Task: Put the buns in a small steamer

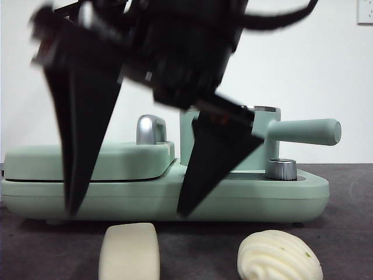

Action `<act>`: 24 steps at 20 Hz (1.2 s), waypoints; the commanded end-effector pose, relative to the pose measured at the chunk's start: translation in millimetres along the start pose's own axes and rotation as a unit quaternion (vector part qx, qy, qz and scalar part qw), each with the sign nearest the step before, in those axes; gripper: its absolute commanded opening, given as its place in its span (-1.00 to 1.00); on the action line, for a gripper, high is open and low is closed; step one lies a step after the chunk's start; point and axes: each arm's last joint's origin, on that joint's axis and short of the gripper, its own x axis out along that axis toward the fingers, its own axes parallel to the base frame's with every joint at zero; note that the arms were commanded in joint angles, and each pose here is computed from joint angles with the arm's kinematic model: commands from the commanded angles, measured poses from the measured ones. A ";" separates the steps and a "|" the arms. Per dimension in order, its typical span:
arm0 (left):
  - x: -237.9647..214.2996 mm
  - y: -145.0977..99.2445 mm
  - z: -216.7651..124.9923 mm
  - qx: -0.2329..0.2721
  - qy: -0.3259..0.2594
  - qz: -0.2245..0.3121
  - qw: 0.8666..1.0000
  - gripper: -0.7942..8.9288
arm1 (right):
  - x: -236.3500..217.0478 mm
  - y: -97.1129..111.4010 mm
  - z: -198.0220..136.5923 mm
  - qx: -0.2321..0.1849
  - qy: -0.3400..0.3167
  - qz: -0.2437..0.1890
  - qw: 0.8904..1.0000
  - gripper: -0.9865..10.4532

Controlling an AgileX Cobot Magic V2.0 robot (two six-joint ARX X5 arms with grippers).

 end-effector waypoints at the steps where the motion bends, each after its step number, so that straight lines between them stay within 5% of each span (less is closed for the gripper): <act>1: -9.0 1.3 3.8 -0.005 -0.024 0.000 1.000 -0.67 | 16.5 5.8 4.3 0.008 0.008 -0.004 1.000 -0.01; 9: -9.3 4.1 3.6 -0.008 -0.024 0.001 1.000 -0.67 | 28.5 1.4 6.4 0.010 0.004 -0.044 0.999 -0.59; 13: -9.2 4.0 3.6 -0.008 -0.024 0.000 1.000 -0.67 | 17.4 4.0 16.8 0.005 0.007 -0.015 1.000 -0.60; 17: -9.3 4.2 3.5 -0.008 -0.024 0.000 1.000 -0.67 | -39.6 -2.3 52.1 0.009 0.008 -0.019 1.000 -0.60; 24: -9.3 4.2 3.6 -0.008 -0.024 0.000 1.000 -0.67 | -155.3 -77.5 119.8 0.056 -0.091 -0.051 0.993 -0.60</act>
